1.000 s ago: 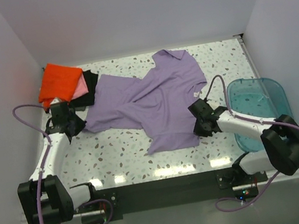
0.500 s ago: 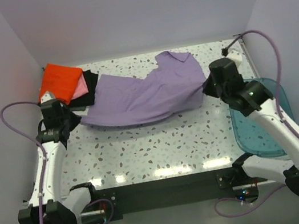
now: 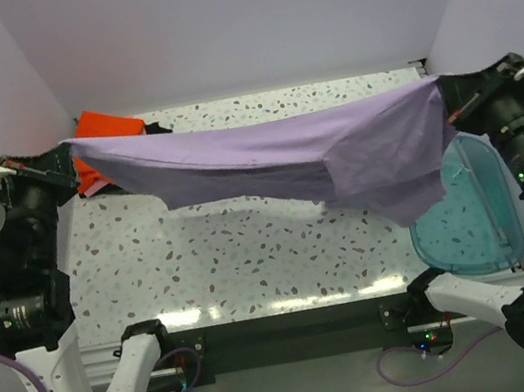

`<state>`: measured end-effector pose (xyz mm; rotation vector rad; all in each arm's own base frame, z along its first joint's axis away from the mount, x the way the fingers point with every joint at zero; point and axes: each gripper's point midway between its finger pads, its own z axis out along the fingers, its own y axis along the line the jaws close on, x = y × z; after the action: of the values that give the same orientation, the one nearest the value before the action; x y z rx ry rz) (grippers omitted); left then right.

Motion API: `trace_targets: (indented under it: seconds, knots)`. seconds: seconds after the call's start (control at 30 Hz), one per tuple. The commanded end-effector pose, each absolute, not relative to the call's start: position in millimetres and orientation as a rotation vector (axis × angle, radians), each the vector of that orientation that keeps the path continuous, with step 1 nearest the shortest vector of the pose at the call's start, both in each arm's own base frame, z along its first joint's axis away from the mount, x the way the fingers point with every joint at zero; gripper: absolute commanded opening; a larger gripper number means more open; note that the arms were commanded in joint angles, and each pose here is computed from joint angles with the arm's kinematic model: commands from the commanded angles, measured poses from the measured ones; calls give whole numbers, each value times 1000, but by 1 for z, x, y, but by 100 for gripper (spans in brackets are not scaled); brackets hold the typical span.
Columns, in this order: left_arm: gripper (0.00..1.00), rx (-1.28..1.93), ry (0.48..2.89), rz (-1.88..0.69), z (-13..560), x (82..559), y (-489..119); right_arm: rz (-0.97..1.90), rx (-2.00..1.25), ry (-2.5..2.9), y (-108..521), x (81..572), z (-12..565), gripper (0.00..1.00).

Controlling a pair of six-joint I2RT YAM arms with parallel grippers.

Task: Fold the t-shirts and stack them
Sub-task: Flatten the tshirt out

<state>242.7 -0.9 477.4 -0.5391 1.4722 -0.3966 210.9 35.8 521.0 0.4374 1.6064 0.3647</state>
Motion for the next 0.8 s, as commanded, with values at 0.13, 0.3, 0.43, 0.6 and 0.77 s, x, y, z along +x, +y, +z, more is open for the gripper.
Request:
trace_targets:
  seconds: [0.13,0.3,0.43,0.6,0.77]
  knots:
    - [0,-522,1409,-464,527,264,-6,289,332,1543,34,220,551,0]
    - [0,-488,1417,-550,514,324,-15,238,271,1529,58,272,547,0]
    - [0,-471,1425,-602,492,378,-19,206,229,1521,85,328,540,0]
    - [0,-425,1452,-697,478,468,-28,268,221,1556,101,434,528,0]
    - [0,-309,1362,-803,537,523,-41,399,267,1437,78,483,569,0]
